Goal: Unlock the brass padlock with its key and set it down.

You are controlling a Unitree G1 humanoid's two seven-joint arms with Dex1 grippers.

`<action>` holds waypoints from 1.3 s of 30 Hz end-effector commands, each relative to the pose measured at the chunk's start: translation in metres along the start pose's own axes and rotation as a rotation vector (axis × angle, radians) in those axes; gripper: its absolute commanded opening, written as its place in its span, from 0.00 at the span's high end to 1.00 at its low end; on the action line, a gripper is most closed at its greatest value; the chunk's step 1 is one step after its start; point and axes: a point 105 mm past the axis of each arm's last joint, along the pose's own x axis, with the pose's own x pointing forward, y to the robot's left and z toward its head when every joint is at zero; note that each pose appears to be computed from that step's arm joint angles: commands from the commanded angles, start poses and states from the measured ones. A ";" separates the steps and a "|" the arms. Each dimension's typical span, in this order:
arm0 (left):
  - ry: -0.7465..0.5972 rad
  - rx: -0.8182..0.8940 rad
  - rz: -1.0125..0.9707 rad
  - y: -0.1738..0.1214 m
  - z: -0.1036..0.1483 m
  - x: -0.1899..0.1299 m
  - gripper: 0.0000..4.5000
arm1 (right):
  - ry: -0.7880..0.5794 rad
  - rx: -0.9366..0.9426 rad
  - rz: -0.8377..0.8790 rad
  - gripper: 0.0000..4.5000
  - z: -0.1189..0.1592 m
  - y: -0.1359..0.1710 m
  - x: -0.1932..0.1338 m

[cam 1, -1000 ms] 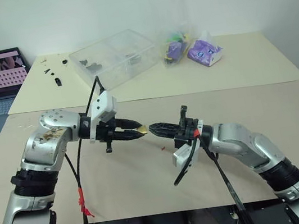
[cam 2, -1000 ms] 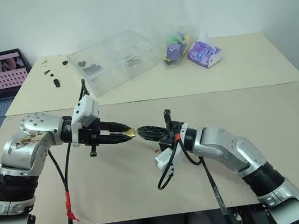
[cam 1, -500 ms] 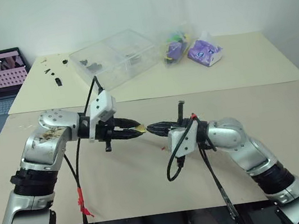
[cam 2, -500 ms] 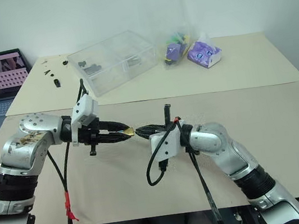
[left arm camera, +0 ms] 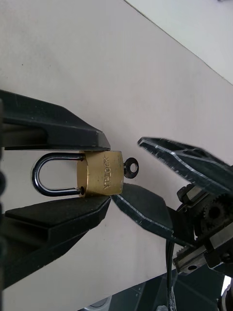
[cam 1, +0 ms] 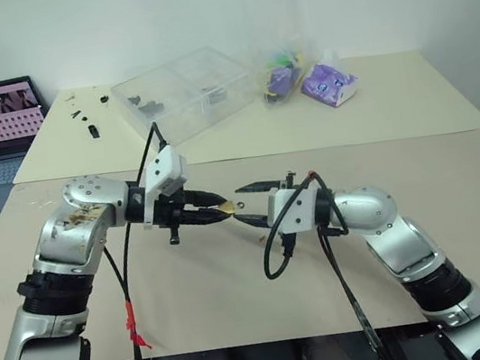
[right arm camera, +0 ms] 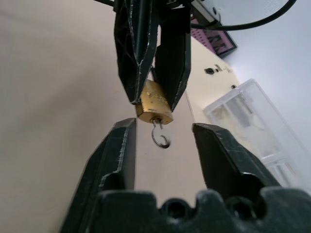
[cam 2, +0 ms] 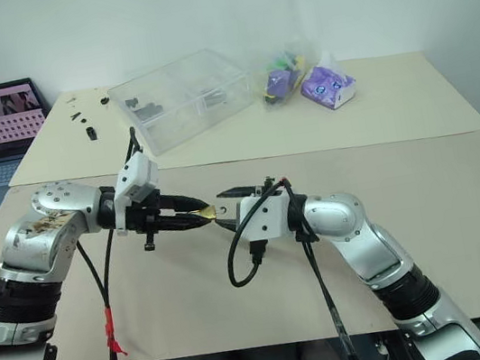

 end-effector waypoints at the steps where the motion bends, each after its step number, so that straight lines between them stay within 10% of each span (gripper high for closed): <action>1: -0.020 0.061 -0.001 -0.002 0.013 -0.002 0.81 | 0.003 -0.228 -0.068 0.29 0.003 -0.011 -0.005; 9: -0.023 0.063 0.006 0.000 0.014 -0.001 0.81 | -0.054 -0.656 -0.098 0.29 0.003 0.003 -0.006; 37: -0.026 0.076 0.027 0.003 0.017 -0.002 0.81 | -0.121 -0.703 -0.084 0.29 0.011 0.012 0.010; 39: -0.026 0.077 0.026 0.003 0.016 -0.002 0.81 | -0.118 -0.698 -0.080 0.40 0.010 0.012 0.010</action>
